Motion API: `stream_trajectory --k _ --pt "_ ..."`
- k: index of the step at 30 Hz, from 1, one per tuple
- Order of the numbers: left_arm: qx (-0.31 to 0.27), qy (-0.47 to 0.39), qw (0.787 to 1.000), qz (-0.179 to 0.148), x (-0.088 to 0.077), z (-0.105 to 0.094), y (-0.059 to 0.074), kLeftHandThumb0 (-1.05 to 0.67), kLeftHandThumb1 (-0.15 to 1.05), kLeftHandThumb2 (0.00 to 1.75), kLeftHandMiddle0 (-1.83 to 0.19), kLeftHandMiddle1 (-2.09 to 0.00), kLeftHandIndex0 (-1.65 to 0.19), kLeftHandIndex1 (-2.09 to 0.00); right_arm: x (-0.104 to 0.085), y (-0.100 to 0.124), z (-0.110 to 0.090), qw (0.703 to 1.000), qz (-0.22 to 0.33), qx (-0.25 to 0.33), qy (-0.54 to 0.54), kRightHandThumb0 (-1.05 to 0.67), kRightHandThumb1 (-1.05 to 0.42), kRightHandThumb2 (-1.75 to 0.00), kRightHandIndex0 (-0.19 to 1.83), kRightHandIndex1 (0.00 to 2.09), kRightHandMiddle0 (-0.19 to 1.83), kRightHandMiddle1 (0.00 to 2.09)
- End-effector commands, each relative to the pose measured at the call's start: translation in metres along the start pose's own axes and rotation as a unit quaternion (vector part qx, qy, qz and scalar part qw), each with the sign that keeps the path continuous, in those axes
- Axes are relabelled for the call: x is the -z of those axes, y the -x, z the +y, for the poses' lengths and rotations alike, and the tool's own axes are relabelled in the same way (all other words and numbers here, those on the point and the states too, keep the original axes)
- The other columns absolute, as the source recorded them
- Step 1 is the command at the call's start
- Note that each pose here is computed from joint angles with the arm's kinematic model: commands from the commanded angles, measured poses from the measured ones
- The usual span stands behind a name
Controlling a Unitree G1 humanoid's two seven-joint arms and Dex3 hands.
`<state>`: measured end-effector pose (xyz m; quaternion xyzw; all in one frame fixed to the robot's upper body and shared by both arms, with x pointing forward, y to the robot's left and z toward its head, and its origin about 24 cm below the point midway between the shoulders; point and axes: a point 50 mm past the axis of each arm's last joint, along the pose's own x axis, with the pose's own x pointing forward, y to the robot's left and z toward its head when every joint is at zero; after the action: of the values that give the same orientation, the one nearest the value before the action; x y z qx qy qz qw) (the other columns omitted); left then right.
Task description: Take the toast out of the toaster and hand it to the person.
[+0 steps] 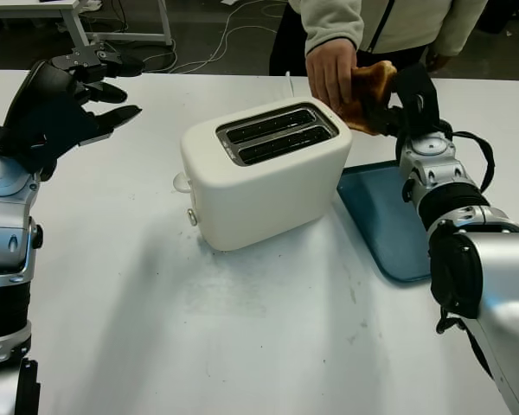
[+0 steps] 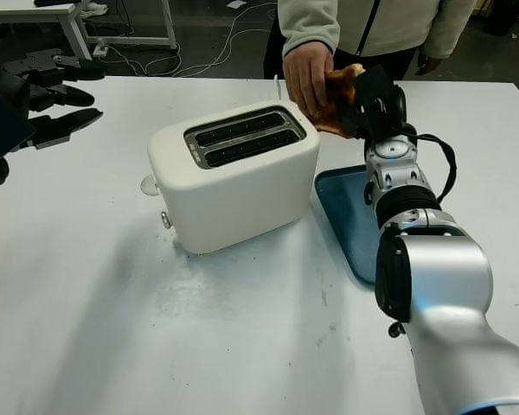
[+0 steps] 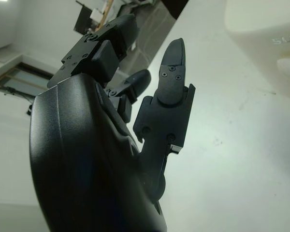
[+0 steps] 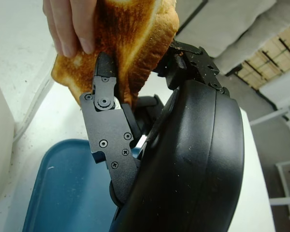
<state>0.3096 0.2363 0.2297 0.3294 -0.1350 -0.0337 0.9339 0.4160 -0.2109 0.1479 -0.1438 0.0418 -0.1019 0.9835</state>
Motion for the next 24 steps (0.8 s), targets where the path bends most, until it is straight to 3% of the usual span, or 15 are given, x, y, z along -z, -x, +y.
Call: stream_trajectory --k 1,5,7,9,11,13,19,24 --pt "-0.004 0.005 1.000 0.002 0.001 -0.001 0.002 -0.25 0.92 0.14 -0.30 -0.86 -0.48 -0.41 -0.001 0.001 0.001 1.000 -0.012 -0.003 -0.001 -0.24 -0.92 -0.35 0.68 1.75 0.38 1.75" --pt "-0.004 -0.001 1.000 0.005 0.001 -0.001 0.002 -0.27 0.92 0.14 -0.30 -0.85 -0.48 -0.41 -0.005 0.000 0.002 1.000 -0.025 -0.003 -0.001 -0.34 -0.92 -0.31 0.67 1.75 0.38 1.75" --pt "-0.003 -0.002 1.000 0.003 0.001 -0.001 0.003 -0.28 0.92 0.14 -0.31 -0.86 -0.49 -0.41 -0.007 0.000 0.002 0.999 -0.034 0.000 -0.005 -0.40 -0.92 -0.32 0.54 1.73 0.35 1.66" --pt "-0.003 0.001 1.000 0.002 0.002 -0.001 0.003 -0.29 0.92 0.14 -0.31 -0.85 -0.49 -0.41 -0.010 0.000 0.001 0.999 -0.043 -0.007 0.015 -0.45 -0.92 -0.38 0.44 1.35 0.41 1.12" --pt "-0.003 0.000 1.000 0.001 0.002 -0.001 0.003 -0.28 0.92 0.14 -0.31 -0.86 -0.49 -0.41 -0.014 0.000 0.001 0.998 -0.048 -0.017 0.032 -0.52 -0.92 -0.46 0.35 0.62 0.36 0.41" --pt "-0.003 -0.004 1.000 0.002 0.002 -0.001 0.003 -0.29 0.92 0.14 -0.31 -0.86 -0.50 -0.41 -0.016 -0.001 -0.001 0.997 -0.053 -0.021 0.052 -0.58 -0.92 -0.51 0.33 0.22 0.36 0.11" --pt "-0.008 0.006 1.000 0.004 0.002 -0.002 0.009 -0.29 0.92 0.15 -0.31 -0.84 -0.49 -0.40 -0.014 0.001 -0.009 0.994 -0.080 -0.009 0.077 -0.66 -0.92 -0.55 0.24 0.03 0.22 0.00" --pt "-0.027 0.021 0.999 0.003 0.003 -0.003 0.024 -0.25 0.92 0.19 -0.26 -0.81 -0.44 -0.36 -0.006 0.012 -0.013 0.985 -0.141 -0.018 0.096 -0.68 -0.92 -0.61 0.21 0.01 0.22 0.01"
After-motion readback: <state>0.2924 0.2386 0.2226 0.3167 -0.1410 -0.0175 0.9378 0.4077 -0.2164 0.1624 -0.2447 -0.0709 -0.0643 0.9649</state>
